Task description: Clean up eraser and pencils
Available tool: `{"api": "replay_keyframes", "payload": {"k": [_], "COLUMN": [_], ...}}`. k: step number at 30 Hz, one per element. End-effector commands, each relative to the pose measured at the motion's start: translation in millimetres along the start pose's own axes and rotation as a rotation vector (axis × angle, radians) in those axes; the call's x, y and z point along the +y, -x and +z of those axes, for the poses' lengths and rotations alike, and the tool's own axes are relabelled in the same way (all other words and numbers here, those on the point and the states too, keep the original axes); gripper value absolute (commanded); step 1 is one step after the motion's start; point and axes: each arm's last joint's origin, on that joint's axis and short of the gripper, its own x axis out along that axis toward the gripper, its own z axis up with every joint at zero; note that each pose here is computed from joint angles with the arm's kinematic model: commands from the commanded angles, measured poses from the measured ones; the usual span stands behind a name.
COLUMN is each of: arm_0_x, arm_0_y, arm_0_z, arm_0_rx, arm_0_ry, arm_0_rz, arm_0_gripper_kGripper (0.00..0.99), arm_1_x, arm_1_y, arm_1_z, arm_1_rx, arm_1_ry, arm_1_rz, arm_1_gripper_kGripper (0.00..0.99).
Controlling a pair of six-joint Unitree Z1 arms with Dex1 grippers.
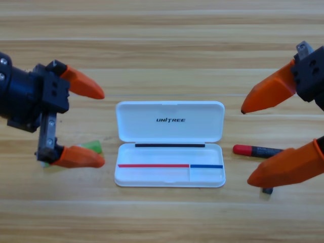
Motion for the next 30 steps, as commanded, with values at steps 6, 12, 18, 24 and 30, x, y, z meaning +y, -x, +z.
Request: {"api": "replay_keyframes", "payload": {"k": [6,12,18,24,30], "arm_0_x": [-1.9,-1.1,16.0,42.9,69.6], "arm_0_y": [1.5,7.6,6.9,9.6,5.8], "arm_0_z": [7.8,10.1,19.0,29.8,27.7], "arm_0_rx": [0.023,0.039,0.218,0.36,0.462], "arm_0_ry": [-0.003,-0.018,-0.021,-0.029,0.011], "arm_0_rz": [-0.031,-0.035,0.064,0.139,0.17], "arm_0_gripper_kGripper": [0.988,0.986,0.986,0.986,0.986], "arm_1_x": [8.5,13.5,0.1,-22.2,-46.0], "arm_1_y": [-3.2,5.6,-6.1,-12.0,-48.1], "arm_1_z": [-8.0,-14.3,-15.7,-19.5,-43.0], "arm_1_rx": [0.011,-0.002,0.043,0.174,0.374], "arm_1_ry": [0.013,-0.013,-0.152,-0.478,-0.707], "arm_1_rz": [0.019,0.011,-0.079,-0.417,-0.368], "arm_1_gripper_kGripper": [0.973,0.973,0.973,0.971,0.973]}}
